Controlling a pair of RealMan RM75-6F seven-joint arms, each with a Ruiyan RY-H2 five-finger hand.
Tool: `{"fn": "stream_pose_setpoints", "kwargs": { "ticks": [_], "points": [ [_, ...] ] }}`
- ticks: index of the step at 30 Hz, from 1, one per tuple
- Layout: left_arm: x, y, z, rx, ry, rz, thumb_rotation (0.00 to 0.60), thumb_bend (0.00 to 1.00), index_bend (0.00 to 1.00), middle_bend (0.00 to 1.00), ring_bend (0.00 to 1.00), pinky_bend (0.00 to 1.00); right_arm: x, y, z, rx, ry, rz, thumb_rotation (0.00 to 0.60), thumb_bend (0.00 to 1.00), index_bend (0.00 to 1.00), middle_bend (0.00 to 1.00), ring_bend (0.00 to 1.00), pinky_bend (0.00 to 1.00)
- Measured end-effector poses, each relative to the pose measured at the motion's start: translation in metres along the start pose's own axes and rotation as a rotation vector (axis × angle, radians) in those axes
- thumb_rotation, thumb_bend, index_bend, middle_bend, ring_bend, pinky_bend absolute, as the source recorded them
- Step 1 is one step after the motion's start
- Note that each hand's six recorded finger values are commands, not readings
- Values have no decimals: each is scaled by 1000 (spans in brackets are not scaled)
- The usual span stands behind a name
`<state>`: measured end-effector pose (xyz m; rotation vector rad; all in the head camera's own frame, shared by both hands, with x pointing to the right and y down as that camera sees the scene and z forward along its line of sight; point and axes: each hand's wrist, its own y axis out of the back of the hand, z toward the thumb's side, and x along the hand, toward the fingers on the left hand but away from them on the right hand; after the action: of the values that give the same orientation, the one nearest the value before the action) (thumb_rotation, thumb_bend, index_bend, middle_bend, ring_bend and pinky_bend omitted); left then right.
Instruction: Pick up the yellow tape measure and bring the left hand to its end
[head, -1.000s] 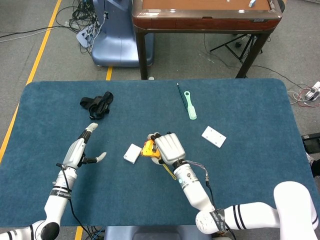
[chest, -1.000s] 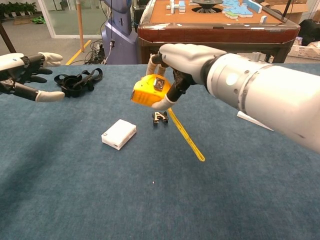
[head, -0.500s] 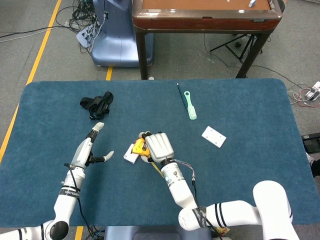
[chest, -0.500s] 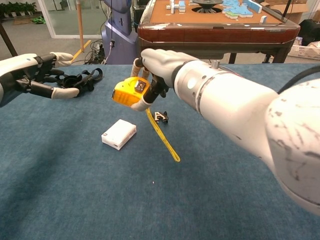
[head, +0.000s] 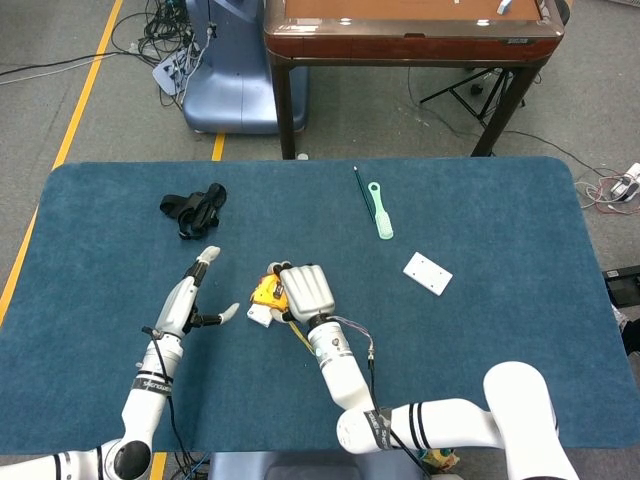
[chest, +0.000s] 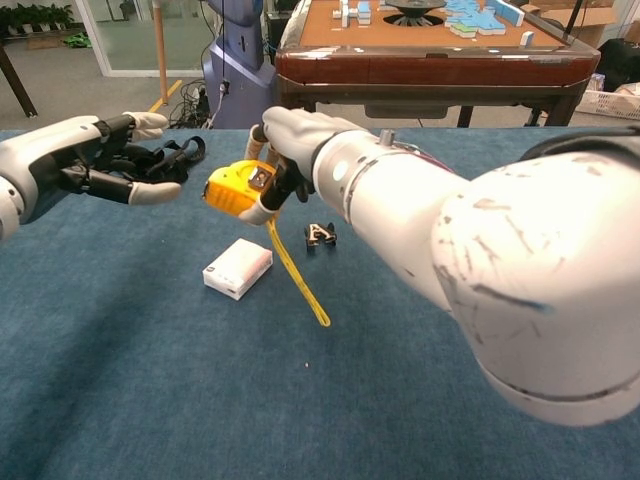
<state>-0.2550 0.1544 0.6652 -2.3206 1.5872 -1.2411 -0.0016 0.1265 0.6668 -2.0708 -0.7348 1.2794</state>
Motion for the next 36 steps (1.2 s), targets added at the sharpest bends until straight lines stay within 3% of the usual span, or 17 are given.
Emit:
{"fn": "stream_pose_setpoints", "kwargs": {
  "ticks": [36],
  "points": [
    [5,-13,-6,-26,34,-7,600,218,0,0,0,0,-15,-11,19,-24,12,17,600,788,685,695,671,402]
  ]
}}
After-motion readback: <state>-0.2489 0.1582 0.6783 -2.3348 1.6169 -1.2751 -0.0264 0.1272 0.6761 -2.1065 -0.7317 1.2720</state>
